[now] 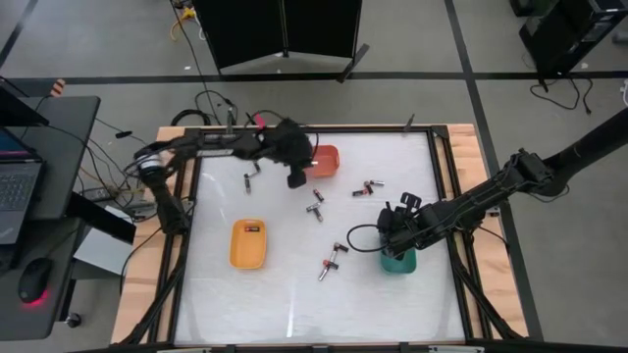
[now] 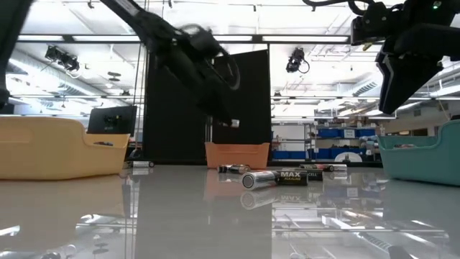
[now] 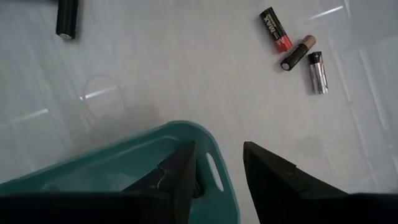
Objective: Sort batteries
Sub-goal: Put the silver battery into the orange bin
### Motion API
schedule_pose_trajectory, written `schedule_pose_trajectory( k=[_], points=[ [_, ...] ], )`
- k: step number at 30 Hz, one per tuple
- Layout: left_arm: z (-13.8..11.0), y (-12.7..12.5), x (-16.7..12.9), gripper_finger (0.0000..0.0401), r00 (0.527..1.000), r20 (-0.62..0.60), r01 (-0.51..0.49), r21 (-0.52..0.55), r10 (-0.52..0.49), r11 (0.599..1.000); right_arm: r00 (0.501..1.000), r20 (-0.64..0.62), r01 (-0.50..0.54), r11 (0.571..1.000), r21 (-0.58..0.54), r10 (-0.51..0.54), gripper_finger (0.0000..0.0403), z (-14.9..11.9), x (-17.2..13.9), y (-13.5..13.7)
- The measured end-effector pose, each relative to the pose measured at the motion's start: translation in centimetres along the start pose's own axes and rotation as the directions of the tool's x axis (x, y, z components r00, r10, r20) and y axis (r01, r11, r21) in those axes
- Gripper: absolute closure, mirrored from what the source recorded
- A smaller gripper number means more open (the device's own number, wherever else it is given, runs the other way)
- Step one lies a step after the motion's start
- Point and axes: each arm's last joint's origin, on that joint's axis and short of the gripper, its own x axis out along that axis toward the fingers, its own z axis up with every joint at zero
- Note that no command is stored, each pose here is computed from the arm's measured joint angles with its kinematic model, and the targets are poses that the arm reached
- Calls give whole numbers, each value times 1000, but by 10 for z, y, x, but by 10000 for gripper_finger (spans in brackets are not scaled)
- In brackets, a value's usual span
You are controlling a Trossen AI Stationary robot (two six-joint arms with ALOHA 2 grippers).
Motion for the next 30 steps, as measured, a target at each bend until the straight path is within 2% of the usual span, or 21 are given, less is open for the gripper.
schedule_pose_trajectory(
  k=[4, 11, 30],
  points=[
    [-4, 20, 26, 349, 997, -66, 28, -17, -29, 999, 1000, 7, -7, 1000, 6, 7, 257, 1, 0, 1],
    [-19, 31, 60, 349, 991, -129, 44, -33, -48, 998, 1000, 13, -13, 1000, 10, 12, 258, 2, 0, 1],
    [-23, 34, 67, 349, 991, -130, 38, -24, -41, 999, 1000, 27, -10, 999, 41, 9, 257, 8, 3, -3]
  ],
)
